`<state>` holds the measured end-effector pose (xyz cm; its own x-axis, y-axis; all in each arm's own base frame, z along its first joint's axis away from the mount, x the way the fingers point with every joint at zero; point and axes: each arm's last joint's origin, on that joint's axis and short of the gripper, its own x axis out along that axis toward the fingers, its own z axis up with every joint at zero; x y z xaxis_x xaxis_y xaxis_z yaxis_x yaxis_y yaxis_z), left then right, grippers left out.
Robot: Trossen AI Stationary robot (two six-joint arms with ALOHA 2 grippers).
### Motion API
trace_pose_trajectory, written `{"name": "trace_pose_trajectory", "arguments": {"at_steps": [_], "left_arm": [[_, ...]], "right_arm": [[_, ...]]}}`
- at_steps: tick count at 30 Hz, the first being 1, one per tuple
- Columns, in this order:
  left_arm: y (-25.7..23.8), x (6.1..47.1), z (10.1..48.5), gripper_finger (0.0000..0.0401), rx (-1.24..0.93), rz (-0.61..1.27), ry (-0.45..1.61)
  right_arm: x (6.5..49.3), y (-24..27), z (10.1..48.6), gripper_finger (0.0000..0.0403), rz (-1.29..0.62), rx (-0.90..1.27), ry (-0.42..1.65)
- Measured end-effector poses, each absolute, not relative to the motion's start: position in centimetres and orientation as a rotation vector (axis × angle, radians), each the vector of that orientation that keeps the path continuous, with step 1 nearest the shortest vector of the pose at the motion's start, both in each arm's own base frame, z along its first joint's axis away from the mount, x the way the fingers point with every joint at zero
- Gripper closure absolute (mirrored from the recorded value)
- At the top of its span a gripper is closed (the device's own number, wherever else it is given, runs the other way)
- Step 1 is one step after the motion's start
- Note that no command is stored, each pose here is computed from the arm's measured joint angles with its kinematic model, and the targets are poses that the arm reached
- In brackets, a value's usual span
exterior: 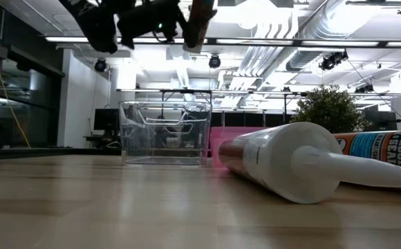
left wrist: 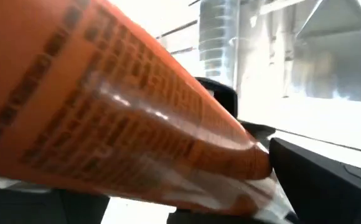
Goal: Pick & place silicon tubes, Sealant and Lysol wipes
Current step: Put the left orange sealant into the transparent bin
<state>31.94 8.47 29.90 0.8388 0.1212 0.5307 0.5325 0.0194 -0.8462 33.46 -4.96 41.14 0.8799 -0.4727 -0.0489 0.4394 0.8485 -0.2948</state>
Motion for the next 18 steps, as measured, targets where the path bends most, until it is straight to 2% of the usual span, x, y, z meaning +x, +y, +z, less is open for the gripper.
{"name": "trace_pose_trajectory", "arguments": {"at_steps": [9, 18], "left_arm": [[12.4, 28.6, 27.6, 0.0010, -1.318, -0.375, -0.369], [12.8, 25.9, 28.2, 0.0010, -0.932, -0.688, -0.102]], "right_arm": [[32.9, -7.9, 40.7, 0.0197, -0.590, -0.169, 0.150], [32.4, -11.7, 39.2, 0.0197, -0.503, 0.001, 0.219]]}}
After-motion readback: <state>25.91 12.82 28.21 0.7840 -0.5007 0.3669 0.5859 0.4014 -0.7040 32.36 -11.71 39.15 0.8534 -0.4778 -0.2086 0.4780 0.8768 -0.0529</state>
